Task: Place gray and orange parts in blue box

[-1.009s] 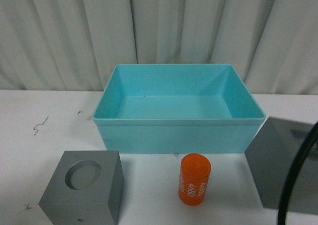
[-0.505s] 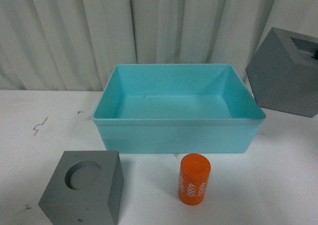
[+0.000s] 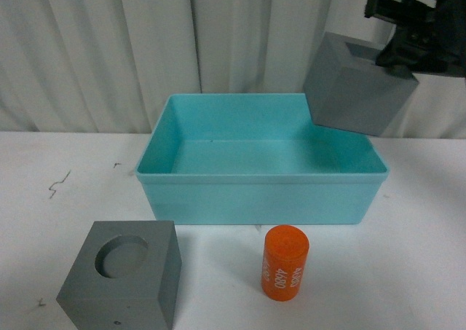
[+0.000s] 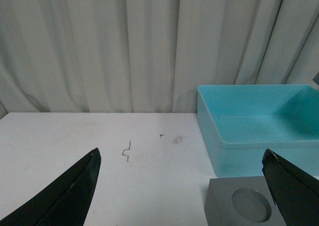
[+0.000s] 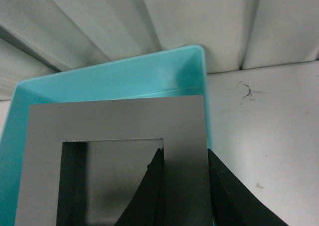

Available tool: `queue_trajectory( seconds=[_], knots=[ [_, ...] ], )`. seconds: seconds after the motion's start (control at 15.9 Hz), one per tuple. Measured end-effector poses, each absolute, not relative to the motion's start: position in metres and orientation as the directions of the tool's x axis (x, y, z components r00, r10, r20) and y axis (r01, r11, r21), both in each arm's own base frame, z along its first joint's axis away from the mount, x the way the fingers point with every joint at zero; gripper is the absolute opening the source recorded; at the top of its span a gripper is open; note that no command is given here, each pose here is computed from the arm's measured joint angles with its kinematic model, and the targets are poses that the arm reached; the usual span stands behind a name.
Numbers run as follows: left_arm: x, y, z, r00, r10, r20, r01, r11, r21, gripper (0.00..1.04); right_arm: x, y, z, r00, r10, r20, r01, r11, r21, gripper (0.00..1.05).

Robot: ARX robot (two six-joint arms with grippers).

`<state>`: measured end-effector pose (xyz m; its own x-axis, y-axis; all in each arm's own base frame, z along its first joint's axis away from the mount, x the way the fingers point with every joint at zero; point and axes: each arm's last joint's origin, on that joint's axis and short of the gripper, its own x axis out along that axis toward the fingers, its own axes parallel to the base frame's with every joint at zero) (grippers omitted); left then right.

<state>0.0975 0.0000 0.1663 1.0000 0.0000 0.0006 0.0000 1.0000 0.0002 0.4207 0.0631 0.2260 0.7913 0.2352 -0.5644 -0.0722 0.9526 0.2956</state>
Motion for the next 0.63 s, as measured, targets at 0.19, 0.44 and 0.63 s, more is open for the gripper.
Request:
queue_trajectory(
  seconds=[0.19,0.44,0.63],
  knots=[
    [0.097,0.000,0.166,1.000,0.000,0.001,0.000,1.000,0.000,0.98,0.446,0.092,0.214,0.754,0.270,-0.598,-0.102,0.949,0.299,0.18],
    [0.097,0.000,0.166,1.000,0.000,0.001,0.000,1.000,0.001,0.98,0.458,0.113,0.198,0.724,0.258,-0.640,-0.097,0.956,0.276,0.18],
    [0.097,0.000,0.166,1.000,0.000,0.001,0.000,1.000,0.000,0.98,0.463,0.115,0.183,0.704,0.209,-0.679,-0.054,0.969,0.241,0.18]
  ],
)
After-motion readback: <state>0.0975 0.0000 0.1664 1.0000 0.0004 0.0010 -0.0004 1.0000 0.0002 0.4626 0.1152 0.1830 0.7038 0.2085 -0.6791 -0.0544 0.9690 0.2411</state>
